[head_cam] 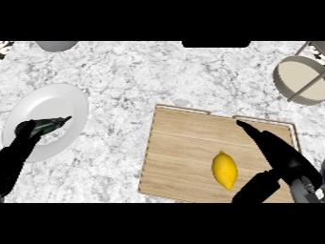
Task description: Pick the lemon from the tray and place it in the tiered basket
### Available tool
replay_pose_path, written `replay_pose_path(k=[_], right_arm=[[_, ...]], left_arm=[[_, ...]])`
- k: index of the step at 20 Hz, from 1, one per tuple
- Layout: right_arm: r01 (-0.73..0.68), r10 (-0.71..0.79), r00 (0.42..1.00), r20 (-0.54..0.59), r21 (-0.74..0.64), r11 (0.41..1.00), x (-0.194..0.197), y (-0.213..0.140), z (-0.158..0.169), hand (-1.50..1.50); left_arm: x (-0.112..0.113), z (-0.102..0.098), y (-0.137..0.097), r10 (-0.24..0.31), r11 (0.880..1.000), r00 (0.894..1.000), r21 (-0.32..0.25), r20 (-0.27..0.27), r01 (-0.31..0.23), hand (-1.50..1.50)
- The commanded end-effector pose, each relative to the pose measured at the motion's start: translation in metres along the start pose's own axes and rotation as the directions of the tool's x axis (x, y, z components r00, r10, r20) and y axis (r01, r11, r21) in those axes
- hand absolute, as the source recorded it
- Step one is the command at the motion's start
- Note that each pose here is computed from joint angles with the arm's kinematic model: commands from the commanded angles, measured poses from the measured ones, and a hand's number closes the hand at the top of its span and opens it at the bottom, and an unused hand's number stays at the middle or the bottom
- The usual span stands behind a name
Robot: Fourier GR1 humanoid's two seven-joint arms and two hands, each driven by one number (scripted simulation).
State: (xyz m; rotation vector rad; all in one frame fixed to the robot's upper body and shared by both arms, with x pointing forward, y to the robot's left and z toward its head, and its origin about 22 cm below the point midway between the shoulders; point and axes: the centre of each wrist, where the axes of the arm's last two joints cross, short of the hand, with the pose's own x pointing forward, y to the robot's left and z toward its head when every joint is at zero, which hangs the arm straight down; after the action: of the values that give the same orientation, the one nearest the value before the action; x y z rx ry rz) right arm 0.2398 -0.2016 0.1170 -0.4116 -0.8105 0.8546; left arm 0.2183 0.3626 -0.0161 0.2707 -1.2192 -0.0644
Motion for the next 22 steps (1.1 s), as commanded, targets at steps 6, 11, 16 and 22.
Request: replay_pose_path(k=[6,11,16,22], right_arm=[[-0.026,0.028,0.995,-0.097,0.027,0.999,-0.002,0.021,-0.015,-1.5],[-0.024,0.026,0.996,-0.086,0.019,1.0,-0.008,0.03,-0.021,-1.5],[-0.016,0.016,0.997,-0.074,0.001,1.0,-0.014,0.043,-0.031,-1.5],[-0.002,0.004,0.996,-0.087,0.017,1.0,-0.008,0.052,-0.05,-1.5]], left_arm=[[0.014,-0.013,0.014,-0.004,1.0,1.0,0.012,-0.011,0.004,0.0],[0.0,0.002,0.001,-0.024,1.0,1.0,0.0,-0.016,0.024,0.0],[0.005,-0.008,0.002,-0.007,1.0,1.0,0.005,-0.022,0.007,0.0],[-0.021,-0.008,0.001,0.001,1.0,1.0,0.028,-0.012,0.0,0.0]])
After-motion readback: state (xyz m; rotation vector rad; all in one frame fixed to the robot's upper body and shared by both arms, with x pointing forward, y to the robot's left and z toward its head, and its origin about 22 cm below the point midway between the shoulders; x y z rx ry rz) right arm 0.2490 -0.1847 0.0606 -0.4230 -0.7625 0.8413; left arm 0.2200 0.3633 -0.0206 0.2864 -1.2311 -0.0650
